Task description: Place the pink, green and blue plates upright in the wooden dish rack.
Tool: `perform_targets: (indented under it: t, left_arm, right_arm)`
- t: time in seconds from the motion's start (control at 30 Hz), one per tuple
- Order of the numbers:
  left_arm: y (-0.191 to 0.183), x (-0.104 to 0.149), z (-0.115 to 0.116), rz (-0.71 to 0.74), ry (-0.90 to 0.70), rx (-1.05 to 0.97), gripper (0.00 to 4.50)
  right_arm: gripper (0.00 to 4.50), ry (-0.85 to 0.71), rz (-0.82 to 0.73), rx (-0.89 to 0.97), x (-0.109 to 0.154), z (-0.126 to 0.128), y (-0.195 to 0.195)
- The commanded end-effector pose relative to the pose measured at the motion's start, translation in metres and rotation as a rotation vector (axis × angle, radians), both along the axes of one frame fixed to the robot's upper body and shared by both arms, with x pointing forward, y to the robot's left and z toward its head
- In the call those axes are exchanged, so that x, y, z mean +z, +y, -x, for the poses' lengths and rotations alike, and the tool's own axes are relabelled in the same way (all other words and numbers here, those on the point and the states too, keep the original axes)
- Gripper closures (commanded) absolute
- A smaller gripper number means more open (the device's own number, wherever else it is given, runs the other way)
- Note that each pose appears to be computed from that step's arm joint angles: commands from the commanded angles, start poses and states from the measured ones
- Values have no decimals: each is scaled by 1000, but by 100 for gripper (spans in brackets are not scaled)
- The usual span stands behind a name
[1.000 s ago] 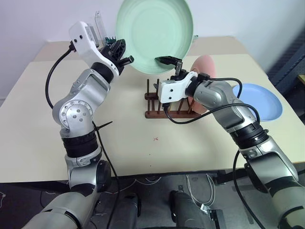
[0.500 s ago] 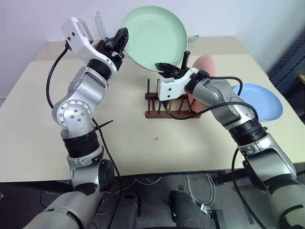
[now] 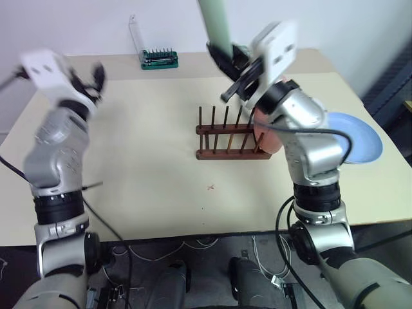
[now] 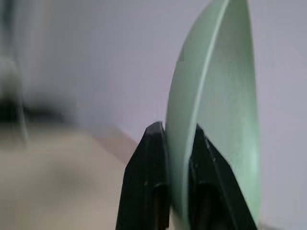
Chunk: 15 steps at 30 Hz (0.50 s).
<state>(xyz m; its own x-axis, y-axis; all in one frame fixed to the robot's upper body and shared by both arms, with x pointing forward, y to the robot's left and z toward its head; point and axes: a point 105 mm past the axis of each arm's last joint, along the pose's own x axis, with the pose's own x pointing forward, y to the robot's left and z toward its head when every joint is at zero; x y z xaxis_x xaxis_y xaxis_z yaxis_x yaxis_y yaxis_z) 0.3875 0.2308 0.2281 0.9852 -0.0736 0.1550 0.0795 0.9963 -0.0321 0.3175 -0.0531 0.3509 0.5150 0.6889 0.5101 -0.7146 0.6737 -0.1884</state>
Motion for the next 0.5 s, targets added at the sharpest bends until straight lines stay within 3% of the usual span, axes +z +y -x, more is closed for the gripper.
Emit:
perform_targets:
  t: [0.03,0.17,0.33,0.5]
  left_arm:
    - [-31,-12,12,-86,-5,-182,104]
    - [-56,-44,29,-79,66,-369,104]
    - [-95,-81,66,-219,152,-676,104]
    - [-108,-82,75,-174,166,-764,104]
  right_arm:
    - [445,189,-152,96,-6,16,-20]
    - [445,382,-266,47,-26,11,-32]
    - [445,500,-313,-34,-38,2,-42]
    - [445,557,-310,-52,-44,-2,-41]
